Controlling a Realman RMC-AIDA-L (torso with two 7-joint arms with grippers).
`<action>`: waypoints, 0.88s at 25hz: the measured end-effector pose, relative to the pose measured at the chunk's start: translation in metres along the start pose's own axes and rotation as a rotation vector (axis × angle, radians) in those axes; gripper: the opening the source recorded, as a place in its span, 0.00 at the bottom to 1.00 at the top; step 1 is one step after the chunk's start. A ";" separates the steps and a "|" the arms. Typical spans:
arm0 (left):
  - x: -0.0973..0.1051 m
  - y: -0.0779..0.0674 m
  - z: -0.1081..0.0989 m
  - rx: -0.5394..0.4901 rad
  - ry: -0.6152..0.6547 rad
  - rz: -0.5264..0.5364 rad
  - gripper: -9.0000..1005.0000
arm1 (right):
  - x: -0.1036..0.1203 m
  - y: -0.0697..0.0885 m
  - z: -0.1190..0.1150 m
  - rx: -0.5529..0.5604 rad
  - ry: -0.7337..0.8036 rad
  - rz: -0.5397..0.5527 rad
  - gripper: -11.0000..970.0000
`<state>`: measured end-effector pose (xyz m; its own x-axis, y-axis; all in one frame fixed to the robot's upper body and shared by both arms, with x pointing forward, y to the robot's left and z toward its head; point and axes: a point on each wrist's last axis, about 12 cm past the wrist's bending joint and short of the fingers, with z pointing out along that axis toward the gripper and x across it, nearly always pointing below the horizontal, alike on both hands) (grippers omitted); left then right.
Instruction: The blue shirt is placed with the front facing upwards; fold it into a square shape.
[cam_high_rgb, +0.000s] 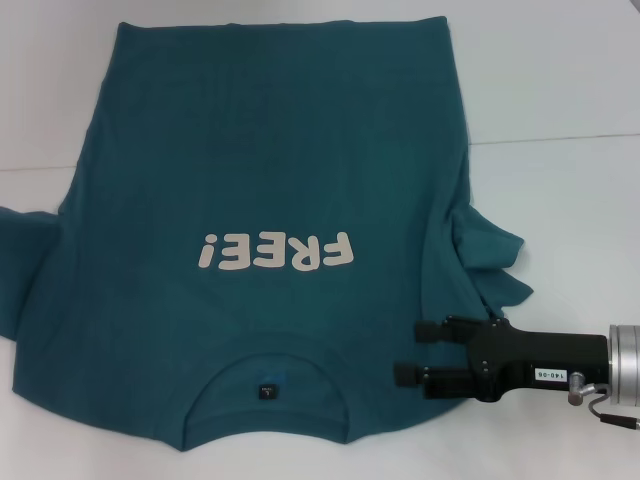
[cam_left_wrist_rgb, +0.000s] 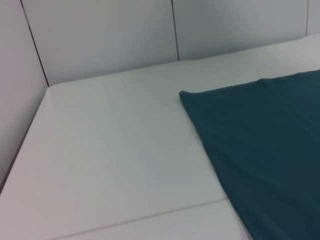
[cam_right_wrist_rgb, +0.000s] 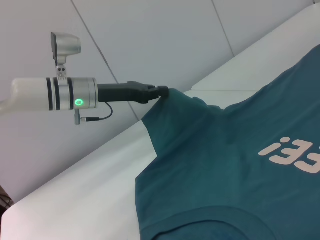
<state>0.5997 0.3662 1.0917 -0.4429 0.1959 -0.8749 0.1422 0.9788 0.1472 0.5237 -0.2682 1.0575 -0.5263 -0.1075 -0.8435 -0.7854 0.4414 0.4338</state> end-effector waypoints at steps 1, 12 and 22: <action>-0.001 0.000 0.000 -0.001 -0.003 0.003 0.01 | 0.000 0.000 0.000 0.000 0.000 0.000 0.95; -0.016 0.001 0.000 -0.011 -0.040 0.033 0.01 | 0.000 0.000 0.000 -0.001 0.000 -0.003 0.95; -0.011 -0.007 0.000 0.022 -0.027 0.014 0.01 | -0.001 0.000 0.000 -0.001 0.000 -0.007 0.95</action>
<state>0.6038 0.3569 1.1005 -0.4168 0.2080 -0.8849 0.1677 0.9744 0.1500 0.5243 -0.2677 1.0579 -0.5209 -0.1104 -0.8465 -0.7894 0.4396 0.4284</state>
